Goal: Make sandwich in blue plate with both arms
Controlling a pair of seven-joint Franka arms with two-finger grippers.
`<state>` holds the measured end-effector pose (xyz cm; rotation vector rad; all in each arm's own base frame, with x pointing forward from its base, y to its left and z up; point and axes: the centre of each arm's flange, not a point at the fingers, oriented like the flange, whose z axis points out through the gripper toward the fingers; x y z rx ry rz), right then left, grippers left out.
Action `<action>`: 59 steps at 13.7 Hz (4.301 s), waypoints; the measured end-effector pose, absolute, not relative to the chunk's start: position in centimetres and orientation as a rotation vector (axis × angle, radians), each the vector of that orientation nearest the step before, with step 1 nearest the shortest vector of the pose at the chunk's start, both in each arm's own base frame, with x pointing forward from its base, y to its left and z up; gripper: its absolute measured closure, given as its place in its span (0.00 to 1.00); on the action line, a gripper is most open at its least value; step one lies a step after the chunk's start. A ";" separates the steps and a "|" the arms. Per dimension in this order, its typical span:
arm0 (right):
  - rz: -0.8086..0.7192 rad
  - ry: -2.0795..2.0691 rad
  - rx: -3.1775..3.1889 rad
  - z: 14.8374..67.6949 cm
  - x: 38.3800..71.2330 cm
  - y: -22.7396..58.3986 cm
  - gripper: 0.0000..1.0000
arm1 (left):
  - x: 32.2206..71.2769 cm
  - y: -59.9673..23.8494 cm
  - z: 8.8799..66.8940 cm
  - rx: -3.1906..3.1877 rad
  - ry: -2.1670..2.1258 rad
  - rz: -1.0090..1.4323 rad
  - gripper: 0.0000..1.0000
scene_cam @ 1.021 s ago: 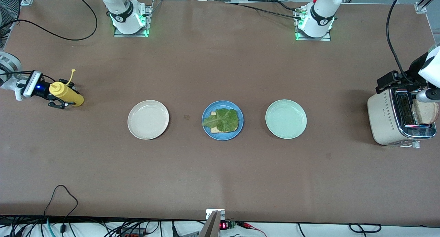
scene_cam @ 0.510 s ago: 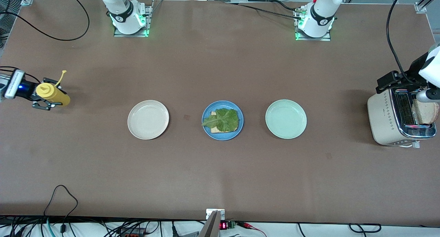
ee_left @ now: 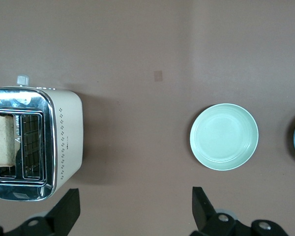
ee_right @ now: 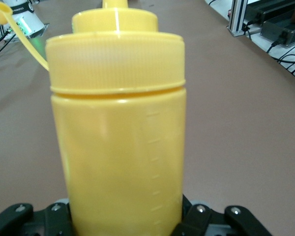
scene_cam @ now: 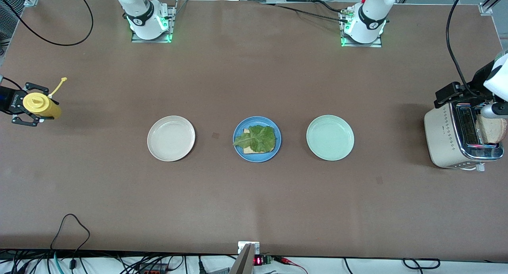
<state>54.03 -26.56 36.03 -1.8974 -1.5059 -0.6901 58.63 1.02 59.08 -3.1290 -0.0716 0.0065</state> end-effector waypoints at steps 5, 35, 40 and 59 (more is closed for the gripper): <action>-0.596 -1.579 -1.941 42.2 57.4 -17.0 0.43 | 58.6 1.0 59.1 -3.129 -0.072 0.006 0.00; 0.229 -2.081 -2.615 32.1 51.9 39.2 0.43 | 58.9 1.7 58.4 -3.128 -0.088 0.024 0.00; 0.262 -2.098 -2.636 30.7 52.7 38.7 0.43 | 58.9 1.6 58.4 -3.129 -0.086 0.025 0.00; 0.014 -1.878 -2.419 47.5 60.8 14.7 0.43 | 59.3 1.5 57.5 -3.129 -0.082 0.045 0.00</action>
